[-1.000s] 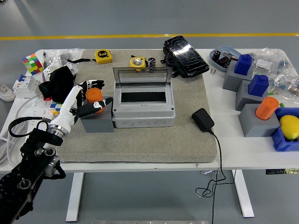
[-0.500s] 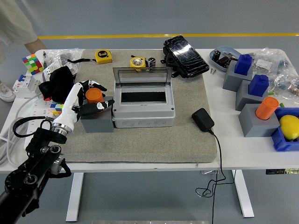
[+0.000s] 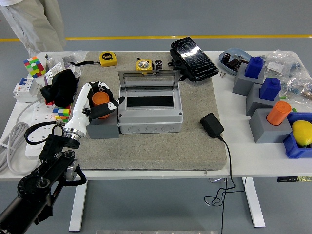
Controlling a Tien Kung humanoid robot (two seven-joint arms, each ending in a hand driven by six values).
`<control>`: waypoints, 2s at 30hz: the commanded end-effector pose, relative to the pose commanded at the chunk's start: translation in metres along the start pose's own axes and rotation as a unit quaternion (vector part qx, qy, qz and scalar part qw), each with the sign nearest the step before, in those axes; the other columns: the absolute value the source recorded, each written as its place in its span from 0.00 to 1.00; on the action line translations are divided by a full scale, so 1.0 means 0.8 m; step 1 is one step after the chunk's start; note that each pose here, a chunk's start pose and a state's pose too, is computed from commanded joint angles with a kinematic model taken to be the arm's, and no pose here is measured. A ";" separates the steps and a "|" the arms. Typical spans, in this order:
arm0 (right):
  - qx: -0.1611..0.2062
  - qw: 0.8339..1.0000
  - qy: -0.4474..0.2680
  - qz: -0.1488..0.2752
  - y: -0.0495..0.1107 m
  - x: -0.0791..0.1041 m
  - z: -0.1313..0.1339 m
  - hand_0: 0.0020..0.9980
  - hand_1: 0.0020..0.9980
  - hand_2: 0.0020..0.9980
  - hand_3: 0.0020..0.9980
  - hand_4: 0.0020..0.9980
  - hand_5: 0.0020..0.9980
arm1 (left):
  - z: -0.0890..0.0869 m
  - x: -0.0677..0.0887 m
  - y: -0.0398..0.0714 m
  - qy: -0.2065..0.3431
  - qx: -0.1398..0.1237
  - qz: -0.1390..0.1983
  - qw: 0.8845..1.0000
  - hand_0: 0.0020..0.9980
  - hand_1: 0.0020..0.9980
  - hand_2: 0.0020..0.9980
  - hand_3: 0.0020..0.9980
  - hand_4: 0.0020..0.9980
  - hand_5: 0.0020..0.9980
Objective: Fetch the battery,place it into the box,close the lid of the box
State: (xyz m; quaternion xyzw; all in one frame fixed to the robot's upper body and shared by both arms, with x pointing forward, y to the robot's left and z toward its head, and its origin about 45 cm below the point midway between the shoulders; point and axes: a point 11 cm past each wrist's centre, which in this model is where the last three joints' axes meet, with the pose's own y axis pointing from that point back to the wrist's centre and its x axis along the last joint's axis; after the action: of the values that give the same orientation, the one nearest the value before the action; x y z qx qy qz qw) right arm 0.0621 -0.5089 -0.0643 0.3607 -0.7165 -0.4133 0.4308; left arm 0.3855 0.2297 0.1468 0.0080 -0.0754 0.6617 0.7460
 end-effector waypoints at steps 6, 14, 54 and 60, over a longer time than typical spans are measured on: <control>-0.001 1.000 0.002 0.000 0.000 0.000 0.001 0.55 0.60 0.59 0.55 0.93 0.48 | 0.000 -0.004 -0.005 0.009 -0.010 0.011 1.000 0.15 0.10 0.14 0.17 0.66 0.00; 0.000 1.000 0.004 0.001 0.000 0.001 0.001 0.55 0.60 0.59 0.55 0.93 0.48 | 0.005 -0.001 -0.008 0.011 -0.027 0.020 0.999 0.12 0.08 0.12 0.16 0.68 0.00; 0.002 1.000 0.002 0.003 0.000 0.002 0.002 0.55 0.60 0.59 0.55 0.93 0.48 | 0.096 -0.174 -0.049 -0.414 -0.072 -0.194 0.887 0.10 0.08 0.13 0.19 0.96 0.01; 0.004 1.000 0.005 0.002 0.000 0.000 0.000 0.55 0.60 0.59 0.55 0.93 0.48 | 0.086 -0.161 -0.062 -0.447 -0.050 -0.179 0.875 0.10 0.08 0.13 0.19 0.96 0.01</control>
State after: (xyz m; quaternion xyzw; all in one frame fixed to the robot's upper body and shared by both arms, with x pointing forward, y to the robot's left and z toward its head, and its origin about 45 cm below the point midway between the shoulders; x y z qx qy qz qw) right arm 0.0619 -0.5091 -0.0640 0.3630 -0.7168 -0.4079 0.4336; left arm 0.4126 0.0885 0.2033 0.2788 -0.4315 0.4382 0.7376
